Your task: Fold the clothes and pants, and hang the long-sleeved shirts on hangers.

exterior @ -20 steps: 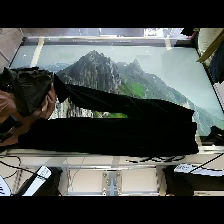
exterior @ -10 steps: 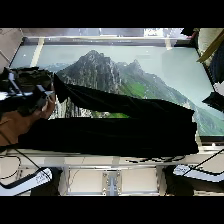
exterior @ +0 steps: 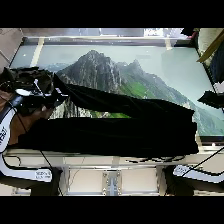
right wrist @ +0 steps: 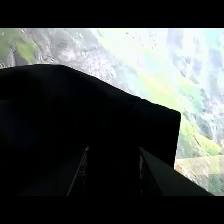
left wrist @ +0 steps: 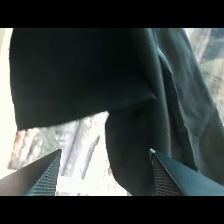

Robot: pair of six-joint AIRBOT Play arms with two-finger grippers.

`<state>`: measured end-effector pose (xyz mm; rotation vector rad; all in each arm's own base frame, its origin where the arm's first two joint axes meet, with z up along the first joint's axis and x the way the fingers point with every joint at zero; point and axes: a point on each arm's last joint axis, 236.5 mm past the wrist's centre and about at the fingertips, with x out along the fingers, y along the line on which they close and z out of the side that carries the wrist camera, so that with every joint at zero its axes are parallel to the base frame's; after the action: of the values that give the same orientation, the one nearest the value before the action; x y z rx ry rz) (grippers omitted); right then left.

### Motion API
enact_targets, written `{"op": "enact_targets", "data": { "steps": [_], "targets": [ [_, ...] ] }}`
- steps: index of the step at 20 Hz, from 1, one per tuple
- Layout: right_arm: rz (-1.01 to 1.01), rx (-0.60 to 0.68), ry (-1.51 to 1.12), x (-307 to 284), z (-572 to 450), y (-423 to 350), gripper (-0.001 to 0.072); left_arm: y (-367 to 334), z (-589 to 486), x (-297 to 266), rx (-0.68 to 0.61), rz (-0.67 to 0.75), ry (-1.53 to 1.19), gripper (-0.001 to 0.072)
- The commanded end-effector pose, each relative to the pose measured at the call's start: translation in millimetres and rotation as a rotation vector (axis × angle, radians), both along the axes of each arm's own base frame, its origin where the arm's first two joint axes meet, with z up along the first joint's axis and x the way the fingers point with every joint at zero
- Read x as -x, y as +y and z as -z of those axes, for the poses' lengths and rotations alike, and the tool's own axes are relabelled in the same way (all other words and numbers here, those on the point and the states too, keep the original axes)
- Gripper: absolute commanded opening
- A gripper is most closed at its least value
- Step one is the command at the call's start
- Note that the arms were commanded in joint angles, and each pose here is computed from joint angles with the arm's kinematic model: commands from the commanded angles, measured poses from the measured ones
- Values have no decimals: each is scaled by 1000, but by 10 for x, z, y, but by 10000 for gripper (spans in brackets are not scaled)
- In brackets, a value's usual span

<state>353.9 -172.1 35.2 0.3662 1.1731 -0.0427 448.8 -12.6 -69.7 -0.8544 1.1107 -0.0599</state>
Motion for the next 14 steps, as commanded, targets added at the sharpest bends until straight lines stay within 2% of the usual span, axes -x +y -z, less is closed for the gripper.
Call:
{"op": "enact_targets", "data": {
  "steps": [1, 8, 14],
  "targets": [
    [-15, -16, 23, 50, 13, 55, 339, 84, 121, 44, -21, -20, 48, 599],
    [-28, -48, 39, 88, 12, 136, 339, 203, 262, 0, -76, -42, 50, 588],
    [-34, -62, 49, 112, 12, 172, 338, 224, 425, -187, -8, -157, 39, 580]
  ]
}}
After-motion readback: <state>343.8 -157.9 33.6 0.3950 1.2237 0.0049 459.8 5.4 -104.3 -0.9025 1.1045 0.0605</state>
